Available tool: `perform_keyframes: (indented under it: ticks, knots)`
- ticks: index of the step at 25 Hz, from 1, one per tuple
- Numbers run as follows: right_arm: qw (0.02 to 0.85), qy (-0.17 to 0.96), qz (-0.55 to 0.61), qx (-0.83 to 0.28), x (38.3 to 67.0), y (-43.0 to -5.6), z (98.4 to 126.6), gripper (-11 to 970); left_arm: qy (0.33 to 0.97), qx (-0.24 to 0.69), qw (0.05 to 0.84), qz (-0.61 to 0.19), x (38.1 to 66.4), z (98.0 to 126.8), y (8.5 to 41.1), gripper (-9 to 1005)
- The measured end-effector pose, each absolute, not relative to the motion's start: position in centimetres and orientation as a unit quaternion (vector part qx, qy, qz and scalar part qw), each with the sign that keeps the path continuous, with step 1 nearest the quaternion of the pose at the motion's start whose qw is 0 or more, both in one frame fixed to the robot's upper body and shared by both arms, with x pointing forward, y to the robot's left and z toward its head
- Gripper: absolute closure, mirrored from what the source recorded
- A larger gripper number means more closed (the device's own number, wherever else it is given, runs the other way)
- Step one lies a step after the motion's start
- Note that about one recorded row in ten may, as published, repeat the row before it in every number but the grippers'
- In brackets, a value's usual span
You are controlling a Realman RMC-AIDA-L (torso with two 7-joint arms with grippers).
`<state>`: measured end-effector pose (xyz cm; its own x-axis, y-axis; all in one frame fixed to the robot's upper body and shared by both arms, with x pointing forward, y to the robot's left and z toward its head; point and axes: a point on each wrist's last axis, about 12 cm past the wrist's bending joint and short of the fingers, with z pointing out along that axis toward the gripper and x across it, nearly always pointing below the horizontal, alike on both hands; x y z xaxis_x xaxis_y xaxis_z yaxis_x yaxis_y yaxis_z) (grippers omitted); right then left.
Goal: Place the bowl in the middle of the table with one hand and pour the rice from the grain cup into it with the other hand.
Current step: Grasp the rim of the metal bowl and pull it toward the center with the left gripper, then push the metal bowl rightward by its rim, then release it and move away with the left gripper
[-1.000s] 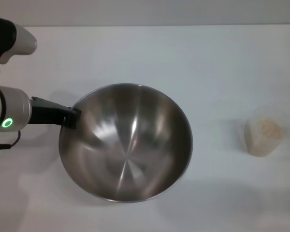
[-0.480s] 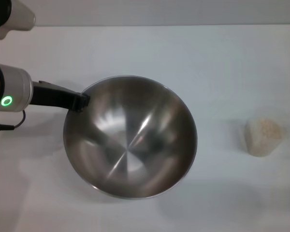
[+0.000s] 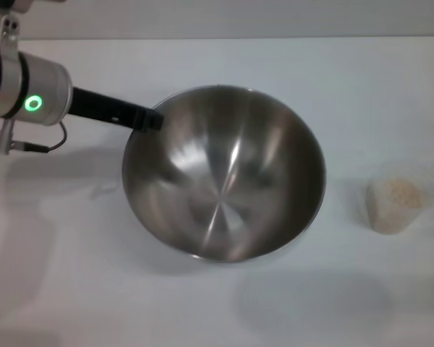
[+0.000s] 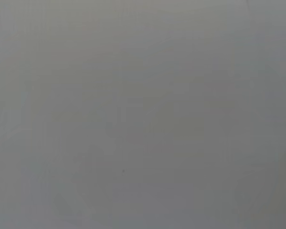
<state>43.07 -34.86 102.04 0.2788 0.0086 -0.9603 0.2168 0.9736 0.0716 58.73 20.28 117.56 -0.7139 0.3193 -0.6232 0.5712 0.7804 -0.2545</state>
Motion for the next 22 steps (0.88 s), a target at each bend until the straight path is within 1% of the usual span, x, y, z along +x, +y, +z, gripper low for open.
perform_keyframes:
  ticks: [3, 9, 22]
  knots:
    - [0.795, 0.596, -0.064, 0.094, 43.2, -34.8, 102.1, 119, 0.899, 0.245, 0.289, -0.22, 60.1, 117.0, 19.8, 945]
    - [0.796, 0.595, -0.063, 0.093, 43.4, -34.7, 102.2, 119, 0.898, 0.238, 0.301, -0.215, 61.4, 116.6, 19.5, 939]
    - [0.796, 0.595, -0.067, 0.089, 43.5, -34.9, 102.2, 119, 0.902, 0.23, 0.297, -0.212, 61.8, 115.6, 19.7, 925]
